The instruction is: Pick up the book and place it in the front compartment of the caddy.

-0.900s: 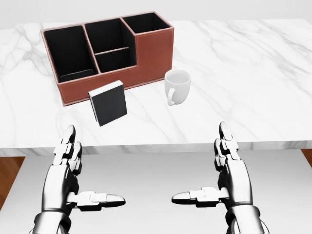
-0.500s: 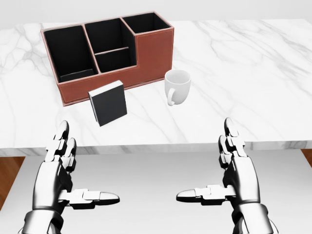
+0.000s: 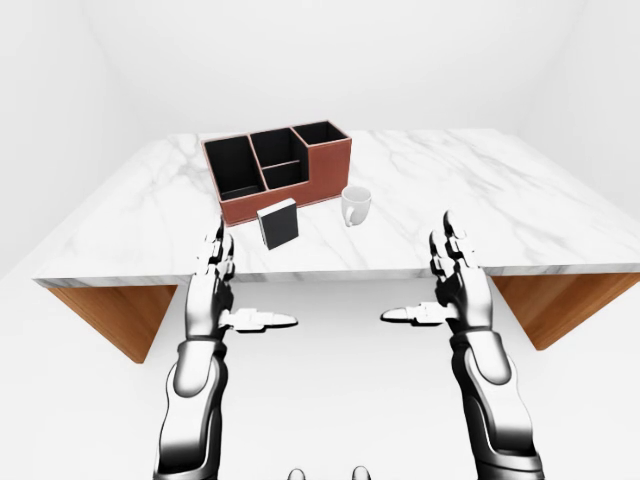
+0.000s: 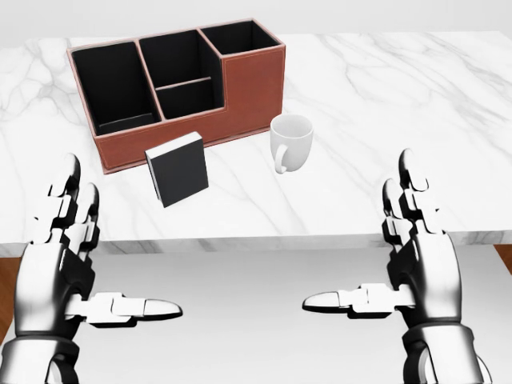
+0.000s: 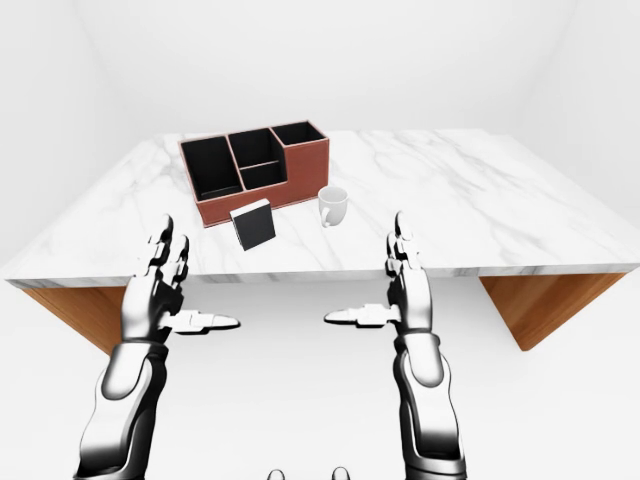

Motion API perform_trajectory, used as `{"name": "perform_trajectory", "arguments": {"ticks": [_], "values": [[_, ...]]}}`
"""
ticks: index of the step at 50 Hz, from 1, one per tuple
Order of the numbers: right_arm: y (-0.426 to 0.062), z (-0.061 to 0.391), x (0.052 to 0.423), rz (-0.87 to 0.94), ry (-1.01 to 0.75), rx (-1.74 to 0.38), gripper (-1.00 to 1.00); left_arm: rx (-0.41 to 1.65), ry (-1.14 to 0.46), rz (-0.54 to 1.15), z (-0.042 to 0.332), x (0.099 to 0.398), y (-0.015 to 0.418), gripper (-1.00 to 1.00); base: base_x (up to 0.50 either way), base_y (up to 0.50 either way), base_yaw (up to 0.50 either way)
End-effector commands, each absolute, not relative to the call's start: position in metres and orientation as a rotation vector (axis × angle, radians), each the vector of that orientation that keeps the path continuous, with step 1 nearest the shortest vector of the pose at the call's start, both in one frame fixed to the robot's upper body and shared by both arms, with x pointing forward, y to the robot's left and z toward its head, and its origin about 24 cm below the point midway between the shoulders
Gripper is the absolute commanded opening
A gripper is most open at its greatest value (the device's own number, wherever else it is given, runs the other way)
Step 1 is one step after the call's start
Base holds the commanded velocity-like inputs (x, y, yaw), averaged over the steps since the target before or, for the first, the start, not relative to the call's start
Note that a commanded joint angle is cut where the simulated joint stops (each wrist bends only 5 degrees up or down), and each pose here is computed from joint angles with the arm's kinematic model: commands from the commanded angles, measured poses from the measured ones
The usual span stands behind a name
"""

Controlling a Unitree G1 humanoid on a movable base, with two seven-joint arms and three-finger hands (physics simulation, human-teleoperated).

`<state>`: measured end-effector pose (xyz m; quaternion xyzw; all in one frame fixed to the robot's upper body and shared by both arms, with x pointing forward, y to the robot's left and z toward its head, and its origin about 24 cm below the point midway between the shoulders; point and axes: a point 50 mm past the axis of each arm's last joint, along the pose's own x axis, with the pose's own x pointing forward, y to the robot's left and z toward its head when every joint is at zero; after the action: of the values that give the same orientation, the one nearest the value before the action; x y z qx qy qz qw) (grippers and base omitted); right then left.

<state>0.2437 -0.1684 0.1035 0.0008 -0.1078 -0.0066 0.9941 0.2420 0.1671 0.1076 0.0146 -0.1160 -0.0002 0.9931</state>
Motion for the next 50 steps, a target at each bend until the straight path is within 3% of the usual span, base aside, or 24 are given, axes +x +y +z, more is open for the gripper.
{"name": "perform_trajectory", "arguments": {"ticks": [1,32,42,50], "values": [[-0.1726,0.1238,0.2385,-0.026,-0.307,0.013,1.00,0.044,-0.308,0.005,0.1249,0.2375,0.1694,1.00,0.00,0.00,0.00],[-0.1696,0.1249,0.2347,-0.003,-0.313,0.015,1.00,0.065,-0.337,-0.007,0.1313,0.2333,0.1668,1.00,0.00,0.45,0.00],[-0.1670,0.1245,0.2336,0.020,-0.311,0.014,1.00,0.065,-0.333,-0.007,0.1304,0.2336,0.1668,1.00,0.00,0.01,0.00],[-0.1670,0.1248,0.2331,0.015,-0.313,0.013,1.00,0.064,-0.334,-0.008,0.1306,0.2334,0.1669,1.00,0.50,-0.08,0.00]]}}
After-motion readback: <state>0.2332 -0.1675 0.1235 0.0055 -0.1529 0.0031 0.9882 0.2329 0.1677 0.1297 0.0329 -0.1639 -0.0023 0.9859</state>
